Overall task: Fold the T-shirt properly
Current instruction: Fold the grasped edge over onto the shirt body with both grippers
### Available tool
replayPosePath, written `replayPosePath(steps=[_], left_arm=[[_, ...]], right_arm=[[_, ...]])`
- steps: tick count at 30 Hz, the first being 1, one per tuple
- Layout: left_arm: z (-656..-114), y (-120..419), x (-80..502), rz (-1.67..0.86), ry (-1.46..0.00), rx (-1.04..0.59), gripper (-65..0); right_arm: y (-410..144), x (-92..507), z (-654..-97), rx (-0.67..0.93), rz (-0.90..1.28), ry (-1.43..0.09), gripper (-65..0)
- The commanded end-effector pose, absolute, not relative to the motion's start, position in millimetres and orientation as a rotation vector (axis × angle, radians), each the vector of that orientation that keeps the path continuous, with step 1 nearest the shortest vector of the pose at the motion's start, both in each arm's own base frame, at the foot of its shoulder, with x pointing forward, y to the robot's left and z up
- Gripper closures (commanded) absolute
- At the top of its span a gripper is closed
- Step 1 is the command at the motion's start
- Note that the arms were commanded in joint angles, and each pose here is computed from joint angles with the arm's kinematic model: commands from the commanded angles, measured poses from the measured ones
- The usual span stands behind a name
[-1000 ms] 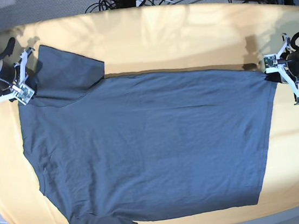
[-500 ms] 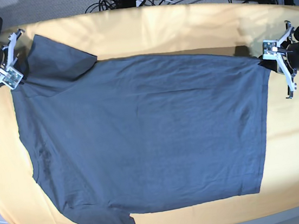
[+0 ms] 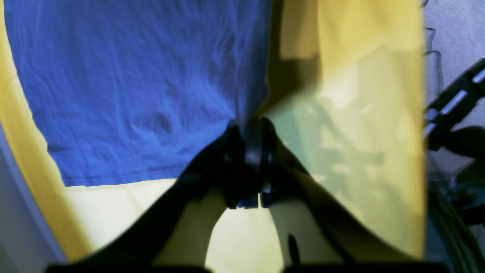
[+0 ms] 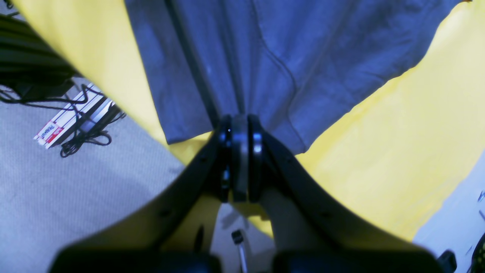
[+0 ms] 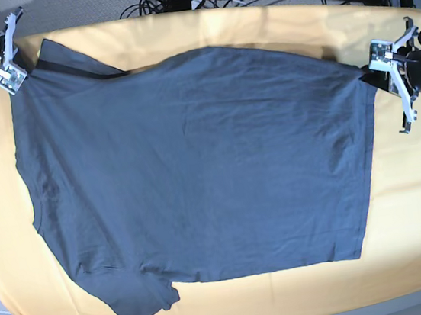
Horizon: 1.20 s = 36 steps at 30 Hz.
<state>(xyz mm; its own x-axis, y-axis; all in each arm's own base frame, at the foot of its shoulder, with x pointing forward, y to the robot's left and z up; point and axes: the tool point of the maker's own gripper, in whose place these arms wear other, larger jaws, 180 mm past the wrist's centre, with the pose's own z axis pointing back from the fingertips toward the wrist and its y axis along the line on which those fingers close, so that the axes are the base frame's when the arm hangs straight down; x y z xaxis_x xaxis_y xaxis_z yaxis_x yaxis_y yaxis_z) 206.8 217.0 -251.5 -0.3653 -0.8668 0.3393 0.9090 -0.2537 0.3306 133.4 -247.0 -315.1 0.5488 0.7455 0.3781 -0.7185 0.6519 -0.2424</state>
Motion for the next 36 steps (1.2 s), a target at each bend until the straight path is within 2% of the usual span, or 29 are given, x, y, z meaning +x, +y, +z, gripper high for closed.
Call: replayPosePath(steps=[1, 12, 16, 19, 25, 31, 36], left_arm=[[-242.2, 212.2, 209.2, -1.864, -0.592, -0.103, 0.0], [-236.2, 193.3, 198.8, -1.87, -0.625, -0.162, 0.0], [-243.4, 211.7, 207.1, -1.86, -0.55, -0.06, 0.0], [-249.6, 234.6, 216.9, -1.822, -0.478, 0.028, 0.0], [-269.6, 248.5, 232.6, -1.732, -0.476, 0.059, 0.0], [-278.2, 255.2, 270.0, -1.644, -0.604, 0.209, 0.0], [-277.5, 254.4, 296.2, -1.563, -0.726, 0.313, 0.0]], right_arm=[[-247.0, 135.7, -308.9, -0.08, 0.89, -0.479, 0.0], [-251.4, 125.8, -295.0, -0.143, 0.91, -0.433, 0.0], [-260.7, 151.6, -270.3, -0.201, 0.863, -0.576, 0.0], [-249.2, 167.3, -255.5, -0.178, 0.889, -0.694, 0.0], [-244.1, 199.5, -242.0, -0.145, 0.895, -0.851, 0.0], [-243.2, 226.2, -274.4, -0.065, 0.848, -0.851, 0.0], [-244.3, 263.8, -292.0, -0.087, 0.832, -0.864, 0.0]])
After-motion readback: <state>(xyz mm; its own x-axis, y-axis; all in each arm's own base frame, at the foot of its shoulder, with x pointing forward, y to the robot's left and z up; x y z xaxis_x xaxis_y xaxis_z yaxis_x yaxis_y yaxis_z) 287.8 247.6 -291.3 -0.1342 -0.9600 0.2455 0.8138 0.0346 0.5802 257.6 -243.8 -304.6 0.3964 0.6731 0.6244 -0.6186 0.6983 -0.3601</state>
